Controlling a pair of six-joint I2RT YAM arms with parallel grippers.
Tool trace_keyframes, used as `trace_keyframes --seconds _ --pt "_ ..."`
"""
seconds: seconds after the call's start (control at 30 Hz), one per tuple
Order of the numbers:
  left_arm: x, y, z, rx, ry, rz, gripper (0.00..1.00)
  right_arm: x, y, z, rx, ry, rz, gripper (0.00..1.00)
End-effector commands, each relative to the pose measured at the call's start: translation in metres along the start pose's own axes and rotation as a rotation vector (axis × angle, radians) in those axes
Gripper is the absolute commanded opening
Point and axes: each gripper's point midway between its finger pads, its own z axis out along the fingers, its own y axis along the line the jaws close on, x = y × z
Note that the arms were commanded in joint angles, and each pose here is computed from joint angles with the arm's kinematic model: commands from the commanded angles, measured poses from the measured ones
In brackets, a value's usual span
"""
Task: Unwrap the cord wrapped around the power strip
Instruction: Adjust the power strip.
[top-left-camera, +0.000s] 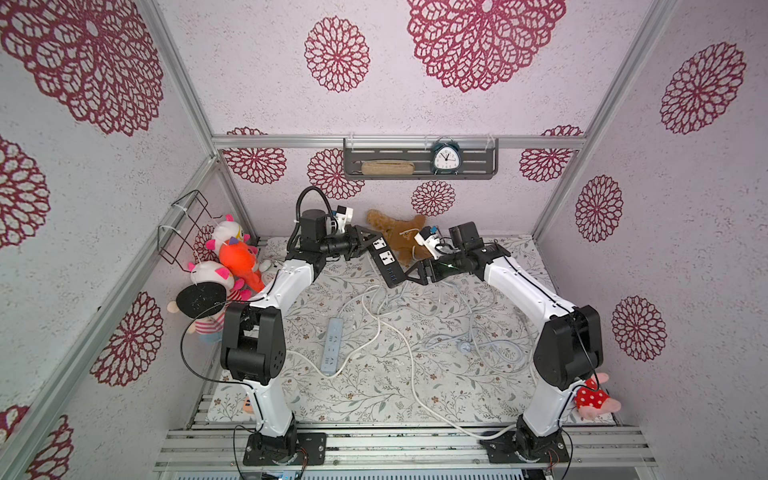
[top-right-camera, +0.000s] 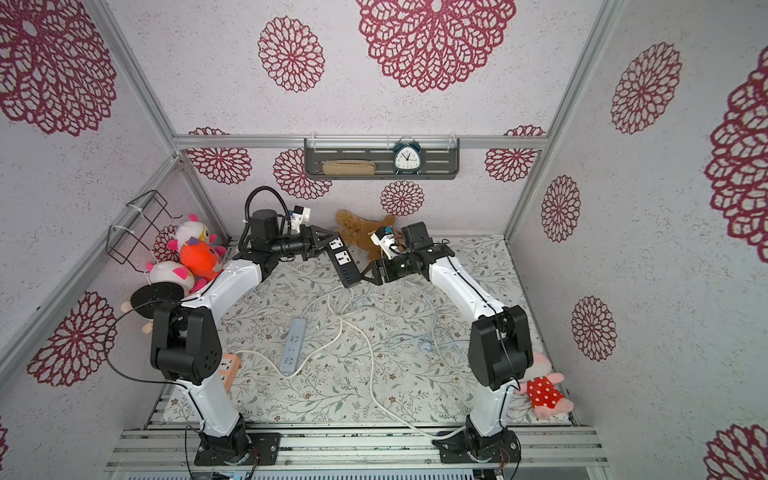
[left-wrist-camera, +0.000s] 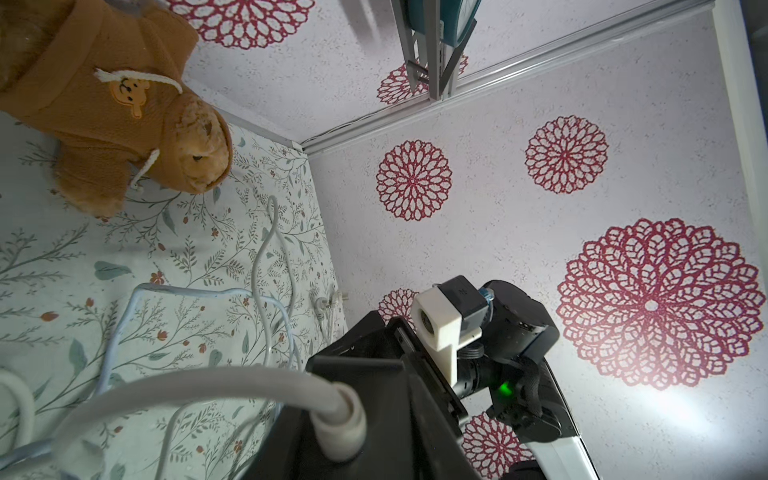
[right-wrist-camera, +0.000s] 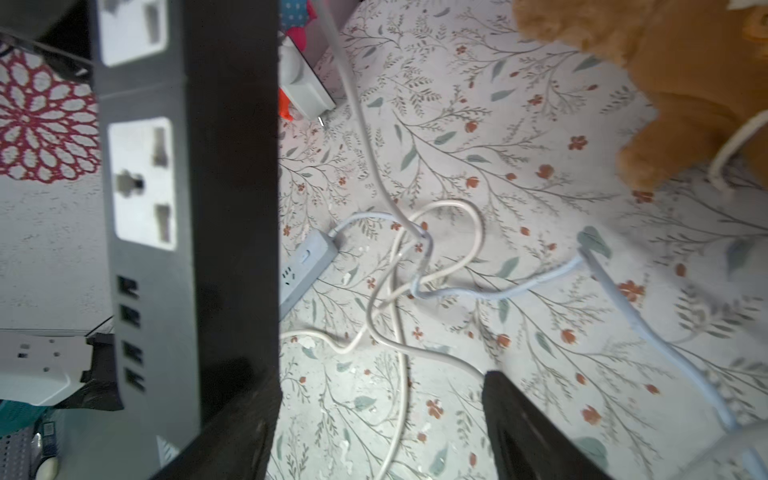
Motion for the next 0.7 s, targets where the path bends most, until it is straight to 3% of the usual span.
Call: trace_keyframes --seconds 0.0,0.2,0.37,0.53,0.67 --pt "0.009 0.004 0.008 0.020 0.064 0.030 0.00 -0.032 0.021 -0.027 -0.029 -0.148 -0.011 0.80" --pt "0.009 0.005 0.019 0.123 0.121 0.057 0.00 -0.036 0.044 -0.032 -0.122 -0.199 0.000 0.81" --pt "0.000 0.036 0.021 -0.049 0.093 0.076 0.00 -0.032 0.039 -0.038 -0.011 -0.193 -0.011 0.83" --pt "-0.003 0.040 0.027 -0.084 0.084 0.059 0.00 -0.024 0.028 -0.010 0.155 -0.115 -0.051 0.98" --pt "-0.003 0.036 0.028 -0.085 0.085 0.064 0.00 -0.014 0.030 0.014 0.203 -0.042 -0.098 0.99"
